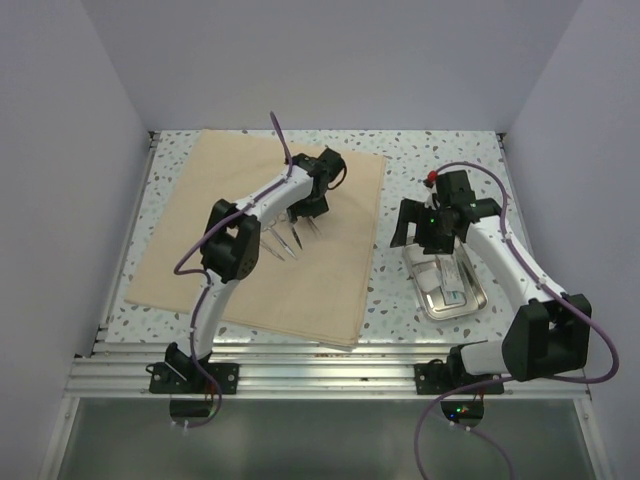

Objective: Prepare the surgical pack

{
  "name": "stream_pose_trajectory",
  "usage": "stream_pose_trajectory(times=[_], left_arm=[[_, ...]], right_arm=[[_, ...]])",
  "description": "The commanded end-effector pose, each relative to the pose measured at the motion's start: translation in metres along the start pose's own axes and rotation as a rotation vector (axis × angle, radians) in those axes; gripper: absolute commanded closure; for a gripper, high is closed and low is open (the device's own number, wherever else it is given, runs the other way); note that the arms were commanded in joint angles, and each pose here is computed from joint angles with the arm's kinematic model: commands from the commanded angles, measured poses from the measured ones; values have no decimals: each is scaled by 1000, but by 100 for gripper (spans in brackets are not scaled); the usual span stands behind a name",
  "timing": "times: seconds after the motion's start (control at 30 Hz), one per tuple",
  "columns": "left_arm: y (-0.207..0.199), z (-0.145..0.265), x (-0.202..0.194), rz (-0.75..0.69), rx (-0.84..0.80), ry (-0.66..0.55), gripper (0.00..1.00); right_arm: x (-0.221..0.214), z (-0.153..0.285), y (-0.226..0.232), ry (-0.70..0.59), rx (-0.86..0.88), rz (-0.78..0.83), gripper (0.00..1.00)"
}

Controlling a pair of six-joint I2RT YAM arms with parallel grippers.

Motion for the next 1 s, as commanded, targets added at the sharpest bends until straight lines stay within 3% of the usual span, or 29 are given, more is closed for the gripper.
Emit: stream_pose_trajectory(times=[0.0, 0.27, 0.4, 0.77, 0.9, 0.97], left_arm=[[-6, -1, 9, 34, -3, -49, 39], [-14, -10, 5, 24, -13, -40, 43], [-19, -14, 3, 22, -30, -28, 50], [-23, -12, 7, -11, -69, -37, 81], [-25, -10, 9, -19, -99, -24, 100], [-26, -11, 8, -32, -118, -19, 100]], right_arm=[[4, 5, 5, -46, 43, 27, 5], [5, 2, 6, -34, 69, 31, 5], [3, 0, 6, -28, 68, 33, 5], [2, 2, 5, -27, 56, 41, 4], [5, 0, 5, -28, 56, 35, 4], [6, -1, 6, -23, 63, 33, 4]])
Point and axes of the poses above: each gripper's point midway between its finger pads, its own z axis back along the fingers, its own y axis along the line the jaws close on, x = y × z, the point moved 7 cm from there along z, back along the fingers, and after that the axes turned 10 degrees about z, right-handed, at the moved point
